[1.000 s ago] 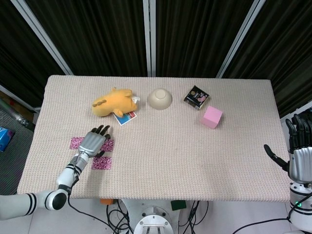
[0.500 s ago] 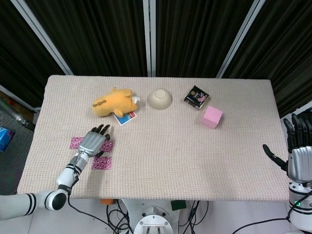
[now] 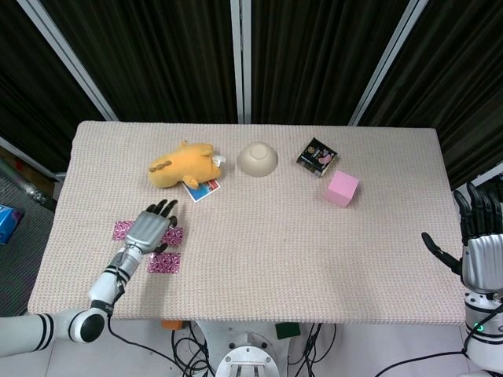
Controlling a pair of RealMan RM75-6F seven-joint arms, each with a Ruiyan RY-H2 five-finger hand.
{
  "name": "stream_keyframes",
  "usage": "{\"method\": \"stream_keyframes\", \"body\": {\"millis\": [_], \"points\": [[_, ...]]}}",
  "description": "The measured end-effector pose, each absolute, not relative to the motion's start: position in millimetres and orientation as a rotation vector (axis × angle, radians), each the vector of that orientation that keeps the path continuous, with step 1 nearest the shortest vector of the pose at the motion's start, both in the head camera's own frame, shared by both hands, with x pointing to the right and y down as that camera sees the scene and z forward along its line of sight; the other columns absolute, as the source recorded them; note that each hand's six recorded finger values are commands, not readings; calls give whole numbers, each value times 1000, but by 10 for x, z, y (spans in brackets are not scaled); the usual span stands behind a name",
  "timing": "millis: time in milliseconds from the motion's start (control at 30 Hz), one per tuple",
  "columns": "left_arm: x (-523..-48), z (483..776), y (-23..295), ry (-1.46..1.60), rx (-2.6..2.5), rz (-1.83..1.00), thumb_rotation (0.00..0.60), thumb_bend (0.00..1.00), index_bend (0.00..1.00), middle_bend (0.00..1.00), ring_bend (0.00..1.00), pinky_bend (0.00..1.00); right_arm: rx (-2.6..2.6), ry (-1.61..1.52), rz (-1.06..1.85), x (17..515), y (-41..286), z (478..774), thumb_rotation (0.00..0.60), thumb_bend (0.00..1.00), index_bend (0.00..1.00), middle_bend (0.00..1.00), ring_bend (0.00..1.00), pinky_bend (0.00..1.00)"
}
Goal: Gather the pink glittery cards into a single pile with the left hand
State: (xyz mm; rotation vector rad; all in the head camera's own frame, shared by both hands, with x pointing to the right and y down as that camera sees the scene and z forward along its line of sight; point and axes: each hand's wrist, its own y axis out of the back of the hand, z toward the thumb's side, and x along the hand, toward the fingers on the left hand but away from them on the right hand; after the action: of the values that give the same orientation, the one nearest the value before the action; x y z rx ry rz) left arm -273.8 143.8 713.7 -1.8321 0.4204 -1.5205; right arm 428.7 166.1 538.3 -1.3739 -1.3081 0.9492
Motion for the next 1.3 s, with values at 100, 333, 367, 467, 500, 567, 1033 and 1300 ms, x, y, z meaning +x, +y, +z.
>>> {"method": "stream_keyframes", "body": {"millis": [100, 333, 367, 467, 500, 567, 1033, 1300], "points": [[-2750, 7075, 1460, 434, -1839, -1524, 551, 246, 383, 0, 0, 166, -1379, -1309, 954, 4302, 1660, 5404, 600, 430, 0, 0, 0, 0], [-2802, 6902, 1575, 494, -1848, -1544, 475, 246, 382, 0, 0, 166, -1384, -1307, 955, 4316, 1650, 5430, 600, 430, 0, 0, 0, 0], [-2812, 6882, 1601, 500, -1847, -1549, 474, 246, 382, 0, 0, 166, -1384, -1308, 950, 4311, 1643, 5425, 600, 430, 0, 0, 0, 0], [-2859, 6822, 1696, 513, -1830, -1573, 475, 246, 382, 0, 0, 166, -1394, -1309, 940, 4295, 1629, 5430, 600, 430, 0, 0, 0, 0], [-2875, 6807, 1729, 516, -1825, -1581, 475, 246, 382, 0, 0, 166, -1398, -1310, 938, 4290, 1629, 5436, 600, 430, 0, 0, 0, 0], [-2915, 6779, 1810, 521, -1814, -1598, 474, 246, 382, 0, 0, 166, -1412, -1309, 937, 4280, 1636, 5463, 600, 430, 0, 0, 0, 0], [-2904, 6755, 2134, 428, -1757, -1593, 490, 249, 384, 0, 0, 166, -1416, -1312, 929, 4312, 1702, 5436, 600, 431, 0, 0, 0, 0], [-2819, 6775, 2121, 357, -1727, -1520, 508, 250, 388, 0, 0, 165, -1407, -1305, 926, 4285, 1689, 5401, 600, 430, 0, 0, 0, 0]]}}
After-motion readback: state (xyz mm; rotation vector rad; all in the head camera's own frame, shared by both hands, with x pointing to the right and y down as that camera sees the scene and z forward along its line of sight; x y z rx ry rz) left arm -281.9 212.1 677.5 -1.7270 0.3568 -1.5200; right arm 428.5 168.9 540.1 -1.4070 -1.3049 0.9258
